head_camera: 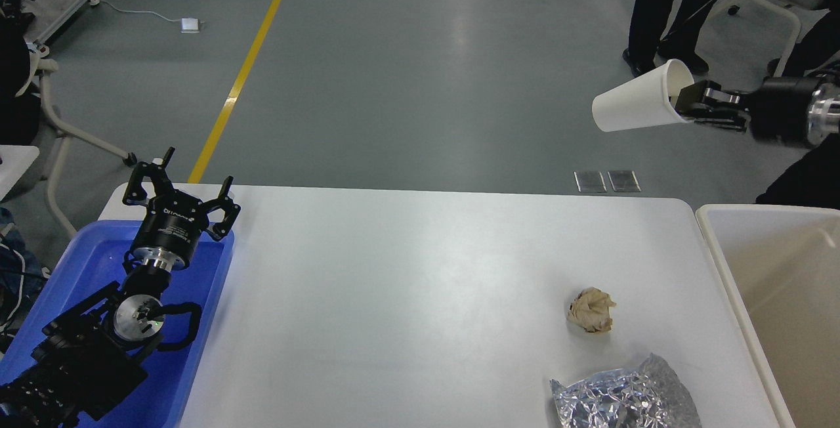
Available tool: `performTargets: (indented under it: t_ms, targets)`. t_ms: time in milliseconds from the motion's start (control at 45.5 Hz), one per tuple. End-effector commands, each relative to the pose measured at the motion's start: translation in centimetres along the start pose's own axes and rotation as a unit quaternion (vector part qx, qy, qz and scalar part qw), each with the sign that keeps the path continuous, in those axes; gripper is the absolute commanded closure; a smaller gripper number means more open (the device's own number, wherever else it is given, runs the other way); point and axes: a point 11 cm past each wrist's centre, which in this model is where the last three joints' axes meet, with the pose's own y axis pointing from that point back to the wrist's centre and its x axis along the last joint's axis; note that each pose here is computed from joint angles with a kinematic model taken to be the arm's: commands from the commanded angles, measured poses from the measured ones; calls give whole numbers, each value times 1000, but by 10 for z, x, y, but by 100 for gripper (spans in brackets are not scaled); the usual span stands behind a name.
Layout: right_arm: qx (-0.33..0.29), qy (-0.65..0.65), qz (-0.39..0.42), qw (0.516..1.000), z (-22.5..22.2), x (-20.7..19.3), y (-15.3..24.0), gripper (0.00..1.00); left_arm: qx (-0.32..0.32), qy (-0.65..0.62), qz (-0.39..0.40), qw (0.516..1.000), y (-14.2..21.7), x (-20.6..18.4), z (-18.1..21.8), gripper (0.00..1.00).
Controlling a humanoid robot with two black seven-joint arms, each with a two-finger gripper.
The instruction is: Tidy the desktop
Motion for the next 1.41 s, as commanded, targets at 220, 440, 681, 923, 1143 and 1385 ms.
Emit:
performTargets:
  t_ms: [220,440,681,923,1143,1385]
  targets:
    - [-288,-29,159,944,131,42,70,100,0,0,0,1000,0,0,0,0]
    - [-420,-26,184,888,174,21,99,100,0,0,0,1000,0,0,0,0]
    - [-538,-20,184,823,210,-16,126,100,0,0,0,1000,0,0,0,0]
    - [-577,-20,161,800,235,-68,131,100,0,0,0,1000,0,0,0,0]
    - [-587,-35,131,798,252,-141,122,100,0,0,0,1000,0,0,0,0]
    - [-586,-62,110,800,258,-200,111,100,0,0,0,1000,0,0,0,0]
